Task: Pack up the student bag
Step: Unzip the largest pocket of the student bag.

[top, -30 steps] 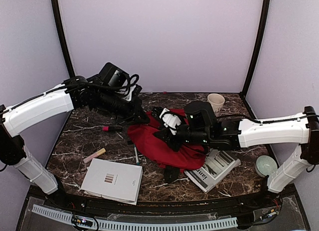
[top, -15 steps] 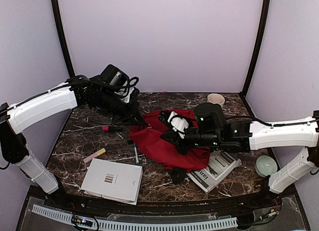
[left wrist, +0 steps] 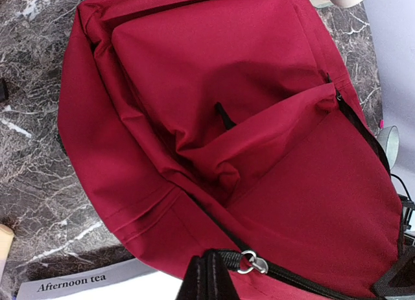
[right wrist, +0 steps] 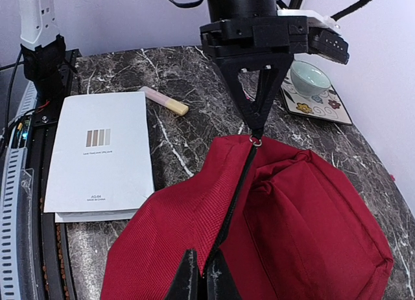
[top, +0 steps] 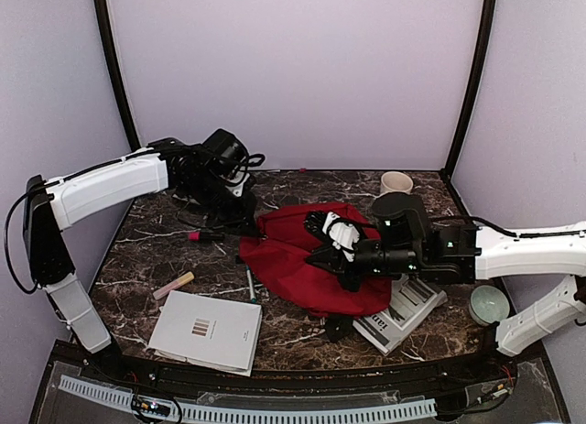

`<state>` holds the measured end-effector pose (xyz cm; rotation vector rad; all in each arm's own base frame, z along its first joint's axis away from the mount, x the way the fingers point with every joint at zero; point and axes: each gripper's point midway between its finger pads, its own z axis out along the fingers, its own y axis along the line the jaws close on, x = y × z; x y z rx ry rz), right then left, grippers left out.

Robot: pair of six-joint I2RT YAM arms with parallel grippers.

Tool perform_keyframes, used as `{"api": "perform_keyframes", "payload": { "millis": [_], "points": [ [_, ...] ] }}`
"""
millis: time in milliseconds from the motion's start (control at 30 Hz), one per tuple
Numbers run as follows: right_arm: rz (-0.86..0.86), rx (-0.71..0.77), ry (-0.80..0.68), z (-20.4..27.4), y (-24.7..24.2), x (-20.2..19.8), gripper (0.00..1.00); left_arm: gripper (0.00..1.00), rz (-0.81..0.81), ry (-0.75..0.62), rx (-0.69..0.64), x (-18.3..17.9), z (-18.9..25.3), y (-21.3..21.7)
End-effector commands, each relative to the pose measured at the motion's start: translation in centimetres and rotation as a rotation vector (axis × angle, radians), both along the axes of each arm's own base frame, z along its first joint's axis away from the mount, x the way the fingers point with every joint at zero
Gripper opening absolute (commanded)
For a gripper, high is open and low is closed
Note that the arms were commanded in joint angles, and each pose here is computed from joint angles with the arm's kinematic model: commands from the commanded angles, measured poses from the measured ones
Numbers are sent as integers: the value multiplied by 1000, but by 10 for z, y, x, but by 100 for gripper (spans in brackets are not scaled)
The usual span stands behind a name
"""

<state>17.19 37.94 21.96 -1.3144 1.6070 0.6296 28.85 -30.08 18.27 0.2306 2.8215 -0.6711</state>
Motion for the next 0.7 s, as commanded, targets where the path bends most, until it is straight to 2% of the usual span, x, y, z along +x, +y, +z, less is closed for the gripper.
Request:
{"api": "perform_keyframes", "payload": {
  "millis": [0,133,267,400,467,500,567,600,667],
  "points": [
    [91,46,14,11,0,-21,0,0,37,-32,130,17,-9,26],
    [102,38,42,5,1,-24,0,0,43,-40,136,23,-10,25],
    [87,30,47,2,3,-21,2,0,31,-67,81,26,3,16],
    [60,17,75,2,8,-16,47,0,-5,-78,1,20,12,6],
    [54,25,79,9,10,-14,61,0,-14,-74,-26,15,14,5],
    [47,43,77,16,10,-13,65,0,-13,-74,-35,12,15,6],
    [24,85,66,30,9,-10,74,6,-10,-63,-38,4,12,11],
    [14,103,59,36,7,-8,75,12,-10,-68,-47,1,14,12],
    [-19,132,46,47,1,-4,77,30,-13,-84,-73,-5,18,15]
  ]
}}
